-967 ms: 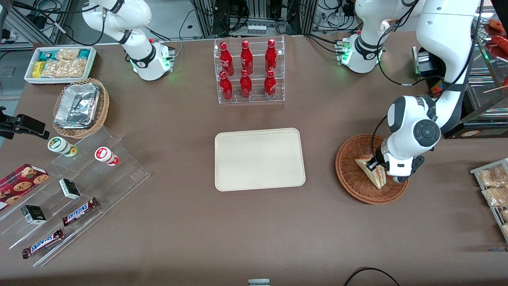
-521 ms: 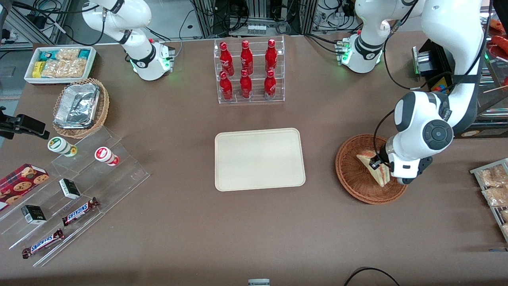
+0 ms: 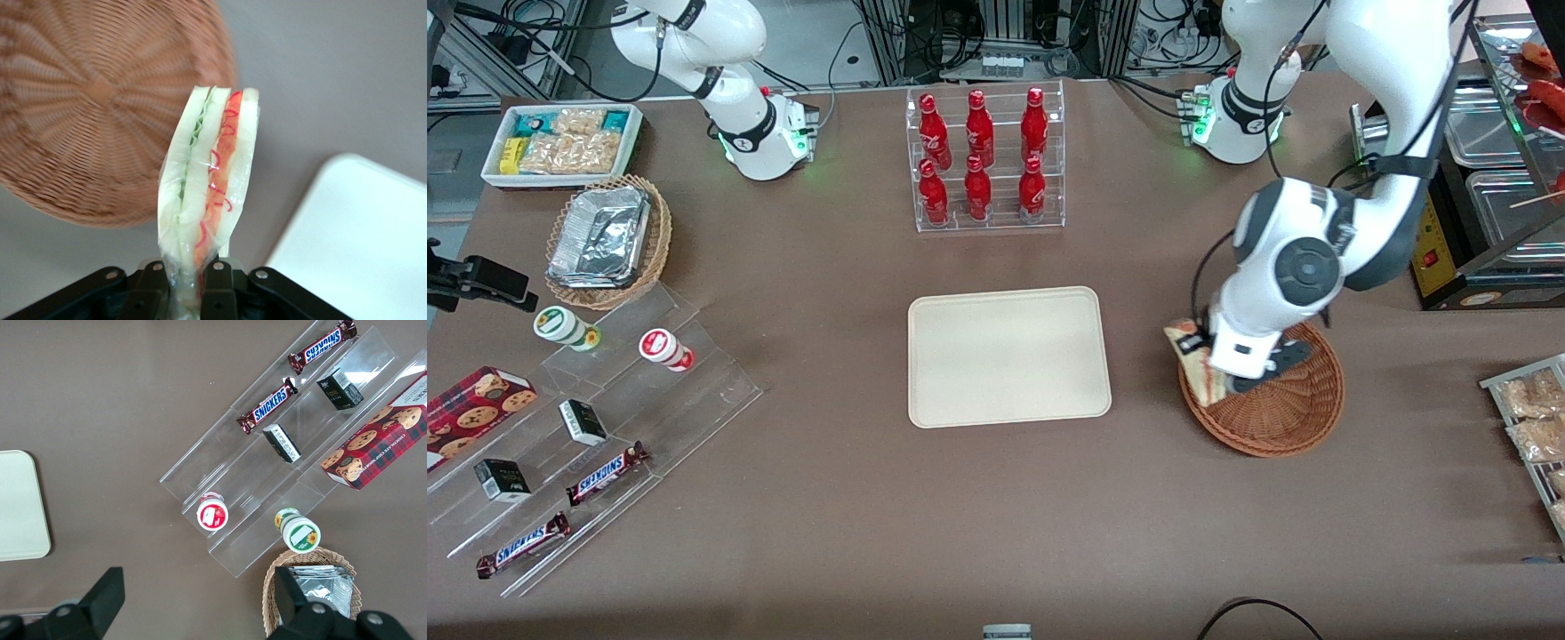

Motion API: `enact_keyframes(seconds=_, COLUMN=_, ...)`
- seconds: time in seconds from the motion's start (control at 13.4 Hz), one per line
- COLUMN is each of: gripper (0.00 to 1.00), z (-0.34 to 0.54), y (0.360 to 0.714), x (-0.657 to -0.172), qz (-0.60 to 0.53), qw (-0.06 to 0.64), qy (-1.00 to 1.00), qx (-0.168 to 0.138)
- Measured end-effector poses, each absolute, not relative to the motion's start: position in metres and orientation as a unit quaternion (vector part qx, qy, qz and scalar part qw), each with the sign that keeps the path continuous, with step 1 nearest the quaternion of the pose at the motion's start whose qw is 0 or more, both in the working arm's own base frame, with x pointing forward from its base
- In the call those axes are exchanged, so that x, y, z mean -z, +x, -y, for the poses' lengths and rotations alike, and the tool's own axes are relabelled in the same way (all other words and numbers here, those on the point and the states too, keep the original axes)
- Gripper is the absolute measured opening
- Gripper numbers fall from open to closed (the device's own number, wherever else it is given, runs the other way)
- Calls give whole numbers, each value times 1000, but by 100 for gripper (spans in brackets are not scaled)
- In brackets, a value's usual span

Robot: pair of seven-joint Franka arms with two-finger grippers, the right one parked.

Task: Place sandwich from basket to tray
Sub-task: 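Lift the sandwich with the left gripper and carry it toward the tray, then lower the sandwich onto the cream tray and open the left gripper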

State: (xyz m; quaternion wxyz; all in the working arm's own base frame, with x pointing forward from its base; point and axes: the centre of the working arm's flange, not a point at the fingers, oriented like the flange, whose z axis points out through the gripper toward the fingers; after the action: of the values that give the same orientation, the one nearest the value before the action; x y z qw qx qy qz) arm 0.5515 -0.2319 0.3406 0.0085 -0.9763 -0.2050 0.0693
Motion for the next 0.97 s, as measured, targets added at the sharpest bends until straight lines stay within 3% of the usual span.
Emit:
enact_keyframes(seconds=0.52, gripper=16, z=397, y=515, x=-308, qz=134, qw=0, qy=-988, qx=-82)
enact_keyframes(seconds=0.74, gripper=16, z=452, y=511, x=-287, qz=145, qw=11, qy=-987, qx=-62)
enact_keyframes(seconds=0.97, gripper=16, z=495, y=501, x=-269, qz=148, qw=8, qy=-987, qx=-60)
